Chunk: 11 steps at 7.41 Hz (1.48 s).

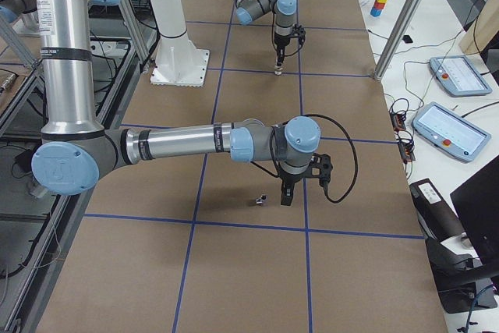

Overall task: Assemble PPR valve and pipe with both arms
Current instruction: 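Lower the valve upright onto the table center with the left gripper, then open the left gripper and lift it away from the valve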

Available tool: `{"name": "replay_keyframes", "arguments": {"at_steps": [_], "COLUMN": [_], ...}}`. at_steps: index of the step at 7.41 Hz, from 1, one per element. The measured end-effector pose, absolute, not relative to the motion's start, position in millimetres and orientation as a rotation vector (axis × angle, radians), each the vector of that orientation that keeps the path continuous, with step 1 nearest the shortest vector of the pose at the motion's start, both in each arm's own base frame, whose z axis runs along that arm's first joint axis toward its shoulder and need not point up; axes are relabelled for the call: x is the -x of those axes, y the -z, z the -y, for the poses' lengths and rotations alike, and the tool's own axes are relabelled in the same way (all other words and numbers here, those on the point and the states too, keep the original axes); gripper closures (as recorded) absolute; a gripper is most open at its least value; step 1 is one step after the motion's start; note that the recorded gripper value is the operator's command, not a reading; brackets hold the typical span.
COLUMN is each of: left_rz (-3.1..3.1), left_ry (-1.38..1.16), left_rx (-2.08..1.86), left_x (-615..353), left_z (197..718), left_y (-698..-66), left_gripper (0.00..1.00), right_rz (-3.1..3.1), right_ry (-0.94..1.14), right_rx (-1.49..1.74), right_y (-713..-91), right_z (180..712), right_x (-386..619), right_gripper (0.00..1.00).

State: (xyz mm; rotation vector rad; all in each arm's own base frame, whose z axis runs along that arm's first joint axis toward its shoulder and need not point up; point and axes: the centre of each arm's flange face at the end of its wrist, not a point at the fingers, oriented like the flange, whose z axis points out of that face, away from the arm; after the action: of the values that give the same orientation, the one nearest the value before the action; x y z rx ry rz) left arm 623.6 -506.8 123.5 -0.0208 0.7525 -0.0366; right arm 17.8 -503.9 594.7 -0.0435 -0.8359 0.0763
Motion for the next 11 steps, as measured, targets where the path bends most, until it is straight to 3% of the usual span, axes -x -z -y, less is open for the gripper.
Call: {"name": "replay_keyframes", "arguments": {"at_steps": [3,4,5,9,11], "left_rz": [-0.739,-0.737,-0.738,-0.821,-0.899], "left_ry": [0.043,0.044,0.042,0.029,0.028], "left_rx": [0.004,0.001,-0.002,-0.041,-0.022], "left_x": [-626.7,-627.5,-627.4,-597.2,-532.9], "left_z": [504.6,504.1,503.8,499.4,511.5], "left_y": [-124.7,-125.4,-124.9,-88.2,-89.5], "left_gripper": [0.25,0.05,0.0,0.0,0.0], "right_rz": [0.835,0.835,0.839,0.836,0.809], "right_ry": [-0.08,-0.081,-0.08,-0.06,-0.024], "right_rx": [0.052,0.053,0.053,0.034,-0.02], "right_y": [-599.6,-600.7,-600.3,-596.1,-597.5], "right_z": [503.5,503.8,504.1,506.6,506.0], "right_x": [-17.8,-17.7,-17.5,-17.6,-19.6], "right_gripper": [0.0,0.0,0.0,0.0,0.0]}}
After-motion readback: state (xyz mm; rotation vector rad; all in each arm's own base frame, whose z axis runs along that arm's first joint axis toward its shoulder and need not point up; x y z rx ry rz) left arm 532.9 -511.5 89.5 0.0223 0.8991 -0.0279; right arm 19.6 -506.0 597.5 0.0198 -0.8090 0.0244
